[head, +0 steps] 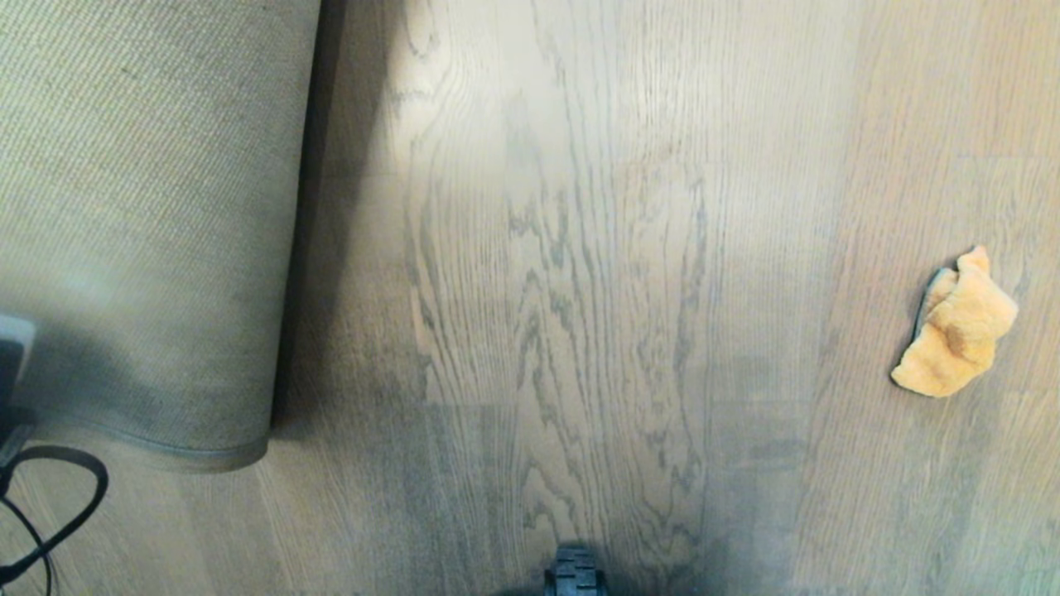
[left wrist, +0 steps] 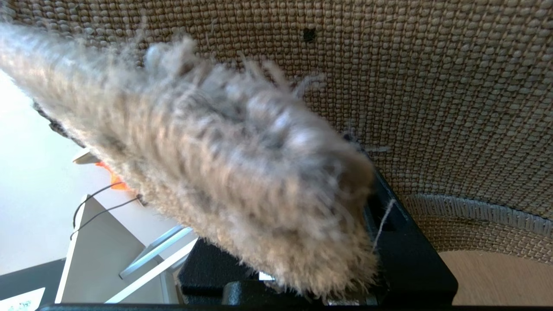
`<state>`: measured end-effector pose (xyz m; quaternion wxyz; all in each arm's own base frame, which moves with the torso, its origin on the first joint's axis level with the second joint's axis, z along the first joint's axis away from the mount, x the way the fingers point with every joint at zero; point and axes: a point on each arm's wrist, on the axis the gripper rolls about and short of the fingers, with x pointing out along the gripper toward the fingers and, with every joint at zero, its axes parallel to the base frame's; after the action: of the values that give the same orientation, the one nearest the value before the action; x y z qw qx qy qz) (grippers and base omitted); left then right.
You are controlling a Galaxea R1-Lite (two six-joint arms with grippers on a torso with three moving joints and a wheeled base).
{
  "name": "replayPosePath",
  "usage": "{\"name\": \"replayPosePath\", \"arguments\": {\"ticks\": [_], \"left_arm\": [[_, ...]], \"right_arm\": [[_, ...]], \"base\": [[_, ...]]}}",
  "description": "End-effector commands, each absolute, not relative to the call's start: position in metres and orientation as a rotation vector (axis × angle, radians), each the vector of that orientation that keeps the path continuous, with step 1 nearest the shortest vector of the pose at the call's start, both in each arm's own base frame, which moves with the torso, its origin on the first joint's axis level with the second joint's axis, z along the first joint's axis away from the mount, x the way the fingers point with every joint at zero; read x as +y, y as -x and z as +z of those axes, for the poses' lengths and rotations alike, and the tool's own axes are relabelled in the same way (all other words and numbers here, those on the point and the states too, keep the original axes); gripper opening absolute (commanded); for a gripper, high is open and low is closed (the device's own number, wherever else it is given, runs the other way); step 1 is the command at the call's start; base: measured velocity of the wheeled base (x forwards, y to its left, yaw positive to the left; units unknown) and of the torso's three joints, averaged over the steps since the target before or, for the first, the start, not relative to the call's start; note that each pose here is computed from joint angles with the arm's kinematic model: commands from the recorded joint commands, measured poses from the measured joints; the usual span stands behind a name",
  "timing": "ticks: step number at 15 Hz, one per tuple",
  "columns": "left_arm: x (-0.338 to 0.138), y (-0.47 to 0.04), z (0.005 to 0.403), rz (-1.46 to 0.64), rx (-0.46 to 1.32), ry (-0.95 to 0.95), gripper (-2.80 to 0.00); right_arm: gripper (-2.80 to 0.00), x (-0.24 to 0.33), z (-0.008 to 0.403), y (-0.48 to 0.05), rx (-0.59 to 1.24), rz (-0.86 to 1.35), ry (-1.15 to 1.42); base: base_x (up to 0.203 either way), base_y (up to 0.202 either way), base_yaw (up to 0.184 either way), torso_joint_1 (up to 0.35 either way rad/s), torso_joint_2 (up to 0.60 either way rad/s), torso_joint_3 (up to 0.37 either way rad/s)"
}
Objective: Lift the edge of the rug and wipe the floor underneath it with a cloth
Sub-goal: Put down the rag
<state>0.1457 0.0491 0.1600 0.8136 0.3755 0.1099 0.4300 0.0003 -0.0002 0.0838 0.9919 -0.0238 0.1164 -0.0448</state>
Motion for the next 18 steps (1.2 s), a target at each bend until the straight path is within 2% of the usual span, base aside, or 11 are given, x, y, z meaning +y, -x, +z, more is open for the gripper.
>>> {"name": "replayPosePath", "arguments": {"ticks": [1, 13, 18], "left_arm": [[0.049, -0.145, 0.164, 0.941, 0.195, -0.793, -2.8], [0.049, -0.146, 0.164, 0.936, 0.198, -0.795, -2.8], [0.049, -0.146, 0.163, 0.936, 0.2, -0.795, -2.8]], "right_arm": [[-2.8, 0.0, 0.084, -0.001, 0.236, -0.091, 0.048], [-2.8, 0.0, 0.084, 0.001, 0.217, -0.03, 0.056], [-2.8, 0.0, 0.082, 0.02, -0.017, -0.008, 0.042]], "base": [[0.0, 0.0, 0.0, 0.0, 0.0, 0.0], [0.0, 0.0, 0.0, 0.0, 0.0, 0.0], [0.0, 0.0, 0.0, 0.0, 0.0, 0.0]]}}
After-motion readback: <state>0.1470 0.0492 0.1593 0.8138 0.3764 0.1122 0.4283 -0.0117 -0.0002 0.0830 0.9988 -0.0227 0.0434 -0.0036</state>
